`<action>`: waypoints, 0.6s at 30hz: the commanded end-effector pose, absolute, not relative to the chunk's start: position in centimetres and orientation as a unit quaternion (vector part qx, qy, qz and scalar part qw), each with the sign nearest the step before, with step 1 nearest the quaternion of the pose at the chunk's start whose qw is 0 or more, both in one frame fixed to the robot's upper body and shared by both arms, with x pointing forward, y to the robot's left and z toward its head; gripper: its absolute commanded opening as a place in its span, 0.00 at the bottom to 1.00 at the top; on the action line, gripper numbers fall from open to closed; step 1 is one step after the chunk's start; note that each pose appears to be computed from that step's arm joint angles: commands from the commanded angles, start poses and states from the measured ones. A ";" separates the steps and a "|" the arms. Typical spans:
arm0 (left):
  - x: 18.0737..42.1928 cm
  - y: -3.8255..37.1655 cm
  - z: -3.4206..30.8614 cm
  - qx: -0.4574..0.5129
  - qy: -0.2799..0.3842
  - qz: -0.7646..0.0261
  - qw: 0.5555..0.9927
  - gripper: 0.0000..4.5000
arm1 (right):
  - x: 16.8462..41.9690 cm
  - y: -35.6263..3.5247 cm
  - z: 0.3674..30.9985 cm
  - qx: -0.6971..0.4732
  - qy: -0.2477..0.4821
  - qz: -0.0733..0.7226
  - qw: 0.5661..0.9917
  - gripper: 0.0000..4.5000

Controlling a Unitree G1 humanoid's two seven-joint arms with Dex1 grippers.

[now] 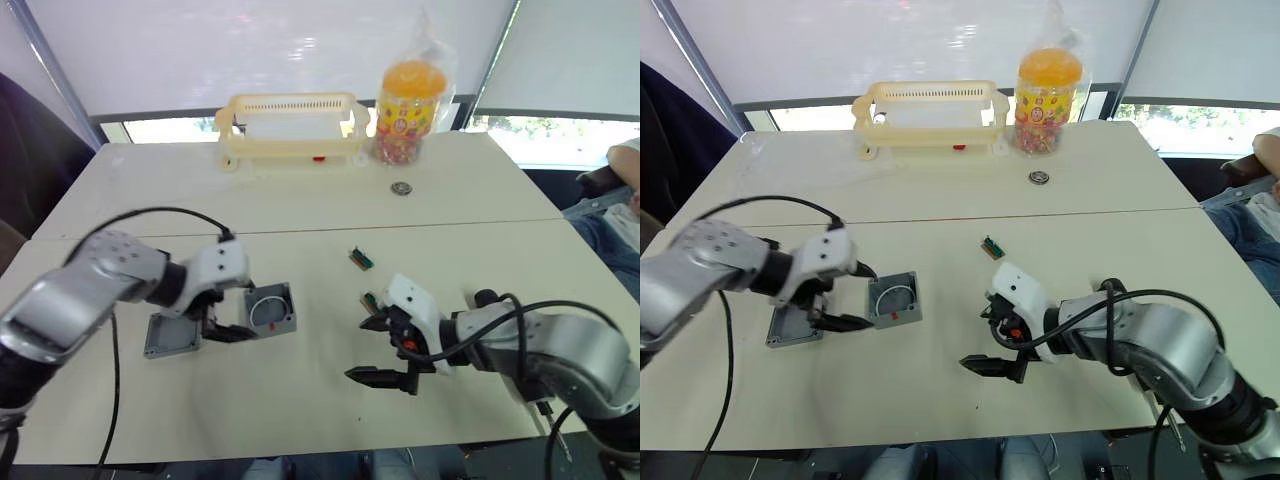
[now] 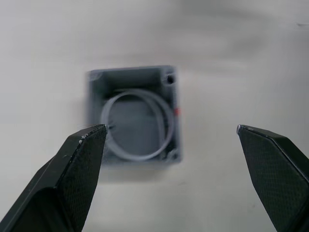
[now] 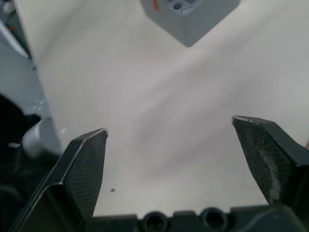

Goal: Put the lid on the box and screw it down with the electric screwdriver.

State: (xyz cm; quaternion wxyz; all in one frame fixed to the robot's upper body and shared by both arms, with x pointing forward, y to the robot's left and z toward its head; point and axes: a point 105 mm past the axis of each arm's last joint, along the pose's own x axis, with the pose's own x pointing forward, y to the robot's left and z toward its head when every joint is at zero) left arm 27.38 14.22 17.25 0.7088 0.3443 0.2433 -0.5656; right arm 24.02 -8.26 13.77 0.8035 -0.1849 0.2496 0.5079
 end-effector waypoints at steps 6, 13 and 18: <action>28.4 13.4 16.4 0.379 0.259 -0.567 0.684 0.98 | 24.3 -7.7 13.4 -0.177 0.208 0.479 0.834 1.00; 29.0 13.0 14.9 0.377 0.269 -0.572 0.677 0.98 | 24.3 -7.5 13.5 -0.165 0.192 0.471 0.845 1.00; 29.1 12.8 13.9 0.383 0.271 -0.579 0.667 0.69 | 24.6 -7.5 14.3 -0.163 0.180 0.465 0.851 1.00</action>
